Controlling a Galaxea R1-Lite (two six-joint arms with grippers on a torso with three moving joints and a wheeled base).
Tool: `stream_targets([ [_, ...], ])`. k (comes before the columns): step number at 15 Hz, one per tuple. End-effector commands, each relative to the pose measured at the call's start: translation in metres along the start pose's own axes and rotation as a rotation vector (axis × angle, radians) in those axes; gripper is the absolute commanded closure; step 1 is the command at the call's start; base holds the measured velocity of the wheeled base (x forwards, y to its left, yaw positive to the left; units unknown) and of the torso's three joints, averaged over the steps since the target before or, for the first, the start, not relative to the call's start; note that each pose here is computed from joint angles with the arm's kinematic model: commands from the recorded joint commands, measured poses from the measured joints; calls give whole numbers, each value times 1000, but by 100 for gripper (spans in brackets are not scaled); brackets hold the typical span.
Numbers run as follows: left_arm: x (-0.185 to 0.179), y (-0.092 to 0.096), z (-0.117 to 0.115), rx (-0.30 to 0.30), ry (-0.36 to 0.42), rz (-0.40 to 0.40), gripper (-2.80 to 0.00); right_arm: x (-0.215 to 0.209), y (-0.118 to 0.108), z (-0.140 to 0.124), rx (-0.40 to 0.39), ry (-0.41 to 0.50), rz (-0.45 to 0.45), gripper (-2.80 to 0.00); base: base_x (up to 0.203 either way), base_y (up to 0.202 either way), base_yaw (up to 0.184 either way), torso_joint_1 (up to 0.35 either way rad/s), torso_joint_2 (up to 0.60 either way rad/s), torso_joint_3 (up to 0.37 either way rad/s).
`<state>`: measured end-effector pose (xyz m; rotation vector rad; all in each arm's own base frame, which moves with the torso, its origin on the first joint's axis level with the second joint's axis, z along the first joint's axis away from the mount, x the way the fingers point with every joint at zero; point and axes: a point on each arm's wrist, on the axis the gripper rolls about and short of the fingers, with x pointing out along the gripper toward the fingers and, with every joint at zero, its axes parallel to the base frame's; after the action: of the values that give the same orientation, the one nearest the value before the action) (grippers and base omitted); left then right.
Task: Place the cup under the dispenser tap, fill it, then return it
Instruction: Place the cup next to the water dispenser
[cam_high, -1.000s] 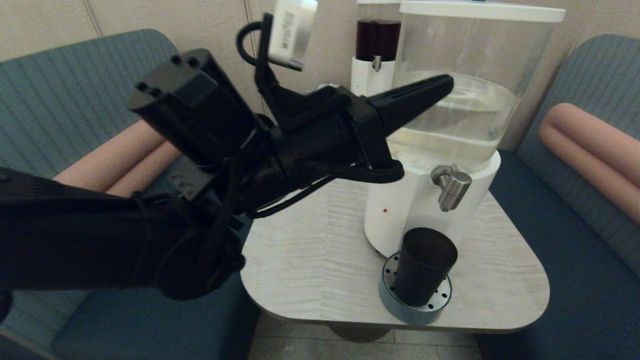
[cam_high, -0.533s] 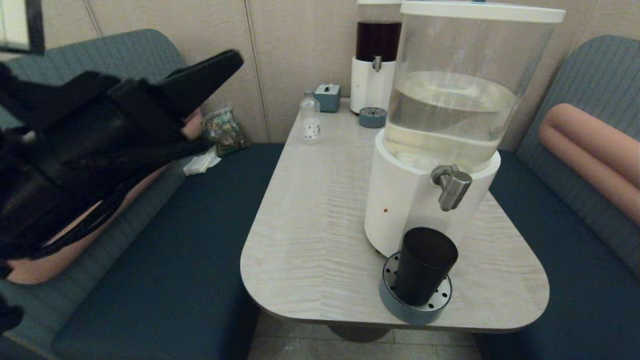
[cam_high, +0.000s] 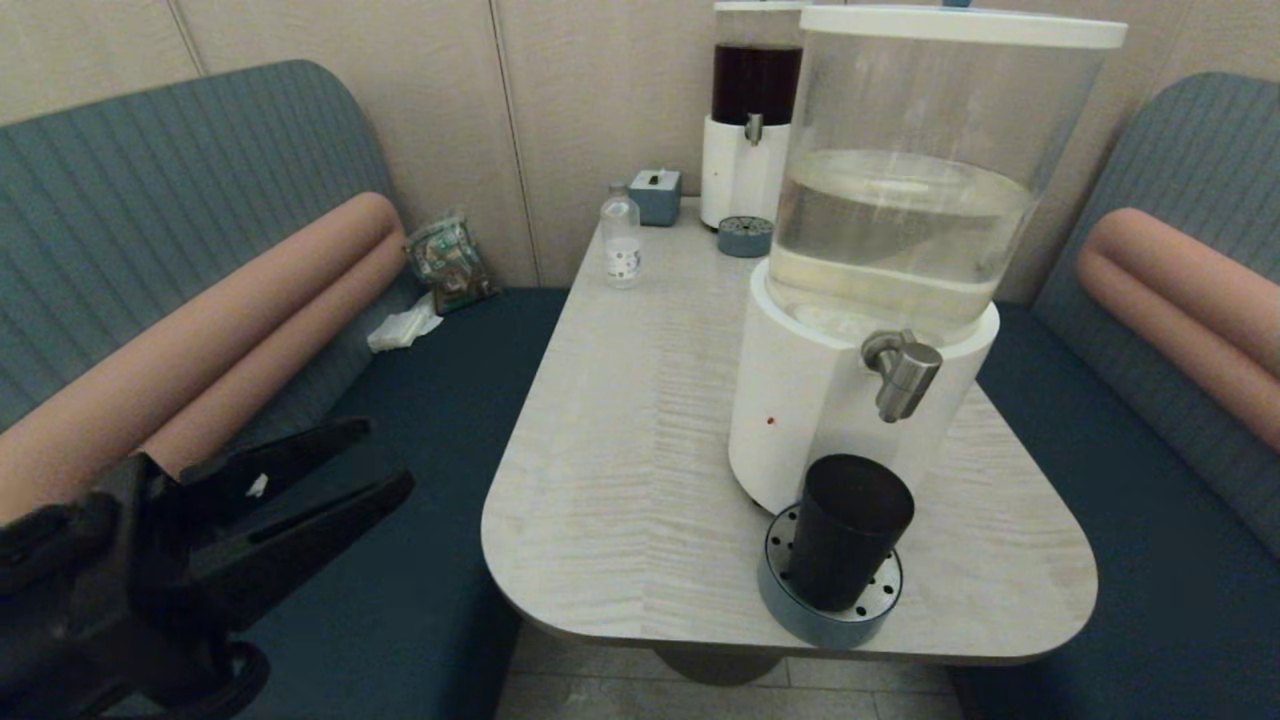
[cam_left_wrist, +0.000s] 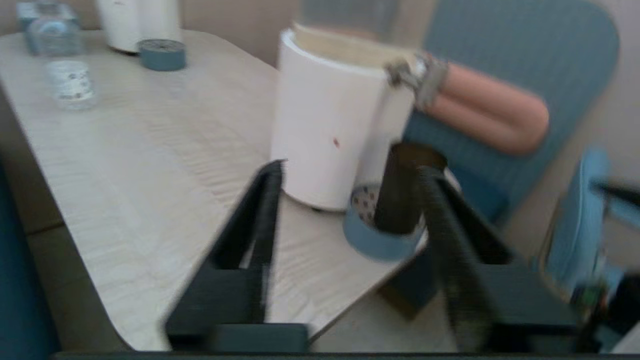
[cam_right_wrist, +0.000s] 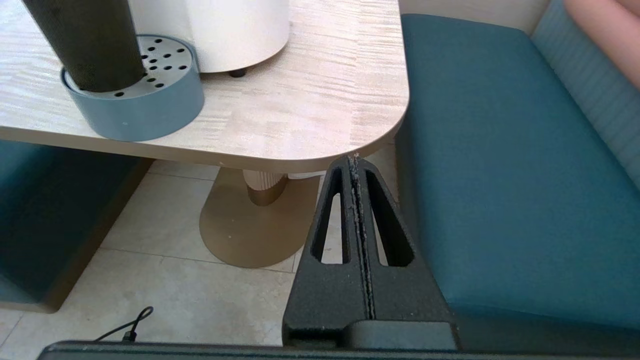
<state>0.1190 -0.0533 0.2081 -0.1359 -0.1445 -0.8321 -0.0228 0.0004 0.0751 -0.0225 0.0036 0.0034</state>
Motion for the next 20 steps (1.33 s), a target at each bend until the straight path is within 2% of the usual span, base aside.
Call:
stream_targets([
  [1, 12, 7, -14, 59, 70, -44, -280, 0, 0, 0, 0, 4, 1, 0, 0, 0, 0, 0, 0, 0],
  [5, 43, 28, -48, 170, 181, -170, -280, 0, 0, 0, 0, 2, 1, 0, 0, 0, 0, 0, 0, 0],
  [8, 72, 46, -65, 201, 217, -241, -280, 0, 0, 0, 0, 1, 1, 0, 0, 0, 0, 0, 0, 0],
  [13, 132, 77, -96, 204, 240, -304, -280, 0, 0, 0, 0, 2, 1, 0, 0, 0, 0, 0, 0, 0],
  [16, 168, 53, -114, 165, 240, -433, -280, 0, 0, 0, 0, 1, 1, 0, 0, 0, 0, 0, 0, 0],
  [20, 204, 28, -128, 136, 226, -497, -280, 0, 0, 0, 0, 4, 1, 0, 0, 0, 0, 0, 0, 0],
])
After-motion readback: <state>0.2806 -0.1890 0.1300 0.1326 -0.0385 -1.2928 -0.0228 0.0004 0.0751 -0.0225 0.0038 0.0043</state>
